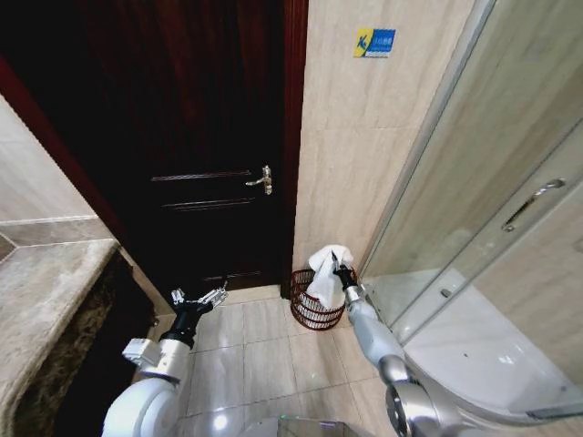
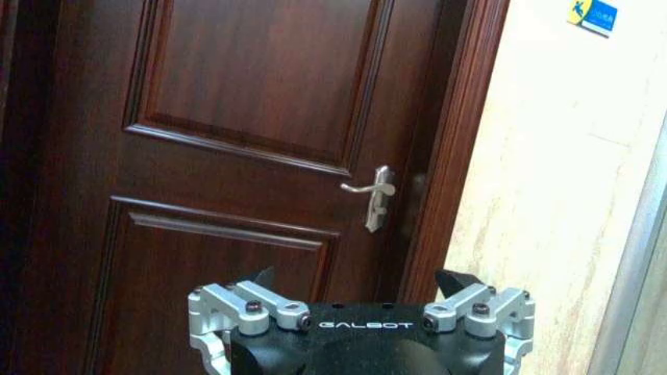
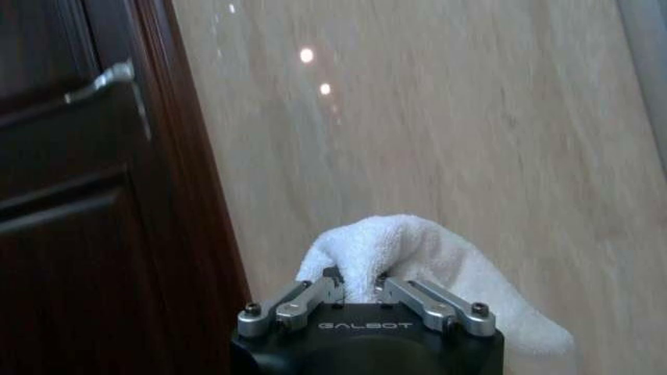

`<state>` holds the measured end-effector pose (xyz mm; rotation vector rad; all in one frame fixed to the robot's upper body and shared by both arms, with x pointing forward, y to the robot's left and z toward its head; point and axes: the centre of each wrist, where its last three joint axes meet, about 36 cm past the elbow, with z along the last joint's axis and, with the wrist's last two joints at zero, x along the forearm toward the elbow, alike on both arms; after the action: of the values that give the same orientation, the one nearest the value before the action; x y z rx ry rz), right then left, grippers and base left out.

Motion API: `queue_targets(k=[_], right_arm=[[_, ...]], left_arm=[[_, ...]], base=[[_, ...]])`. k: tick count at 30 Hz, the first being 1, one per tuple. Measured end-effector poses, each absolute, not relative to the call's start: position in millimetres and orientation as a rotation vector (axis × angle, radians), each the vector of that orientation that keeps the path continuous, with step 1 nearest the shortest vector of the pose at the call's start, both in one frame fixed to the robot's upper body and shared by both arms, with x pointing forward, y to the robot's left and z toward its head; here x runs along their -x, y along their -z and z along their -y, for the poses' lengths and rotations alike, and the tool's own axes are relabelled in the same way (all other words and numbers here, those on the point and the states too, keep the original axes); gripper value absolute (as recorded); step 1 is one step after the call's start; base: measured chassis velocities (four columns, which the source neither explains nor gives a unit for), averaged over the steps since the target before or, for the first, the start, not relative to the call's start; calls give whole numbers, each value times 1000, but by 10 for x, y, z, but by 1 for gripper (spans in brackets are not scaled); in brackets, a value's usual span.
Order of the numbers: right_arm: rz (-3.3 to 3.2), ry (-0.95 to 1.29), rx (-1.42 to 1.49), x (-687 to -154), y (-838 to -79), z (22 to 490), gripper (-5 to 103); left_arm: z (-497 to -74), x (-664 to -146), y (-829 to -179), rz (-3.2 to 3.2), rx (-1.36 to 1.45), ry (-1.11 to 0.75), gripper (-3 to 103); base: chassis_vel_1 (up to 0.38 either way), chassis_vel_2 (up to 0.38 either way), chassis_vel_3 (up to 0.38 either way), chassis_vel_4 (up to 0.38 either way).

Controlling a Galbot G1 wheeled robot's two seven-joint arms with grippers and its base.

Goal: Discard the used towel into the hamper.

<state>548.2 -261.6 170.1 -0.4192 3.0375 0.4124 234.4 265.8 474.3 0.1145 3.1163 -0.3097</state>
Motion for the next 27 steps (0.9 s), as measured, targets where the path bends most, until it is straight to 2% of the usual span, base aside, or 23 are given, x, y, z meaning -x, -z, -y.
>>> queue_targets(k=[7, 10, 13, 15, 16, 19, 23, 24, 26, 27], right_arm=[[-3280, -195, 400, -5417, -1723, 2833, 9], [-3335, -206, 352, -5434, -1765, 2877, 6], [-3377, -249, 333, -5461, -1860, 2936, 21], [-3394, -250, 345, -5468, -1904, 2969, 21], [-3412, -245, 372, -5469, -1939, 3000, 32], [-3417, -244, 399, -5468, -1943, 3006, 37], [-3410, -230, 428, -5478, -1897, 2896, 59], [-3410, -230, 428, -5478, -1897, 2896, 59], [-3427, -193, 431, -5470, -1862, 2863, 70], [-3427, -193, 431, -5470, -1862, 2863, 70]], left_arm=[[-2658, -2344, -4743, -3116, -114, 310, 100], [-2658, -2344, -4743, -3116, -114, 310, 100], [-2658, -2344, -4743, -3116, -114, 310, 100], [-2658, -2344, -4743, -3116, -114, 310, 100], [-2658, -2344, -4743, -3116, -114, 310, 100], [-2658, -2344, -4743, -3116, -114, 310, 100], [-2658, -2344, -4743, -3116, -114, 310, 100], [-2658, -2344, -4743, -3116, -114, 310, 100], [-2658, -2344, -4743, -3116, -114, 310, 100], [-2658, -2344, -4743, -3116, -114, 310, 100]], base=[[0, 0, 0, 0], [0, 0, 0, 0], [0, 0, 0, 0], [0, 0, 0, 0], [0, 0, 0, 0], [0, 0, 0, 0], [0, 0, 0, 0], [0, 0, 0, 0], [0, 0, 0, 0], [0, 0, 0, 0]])
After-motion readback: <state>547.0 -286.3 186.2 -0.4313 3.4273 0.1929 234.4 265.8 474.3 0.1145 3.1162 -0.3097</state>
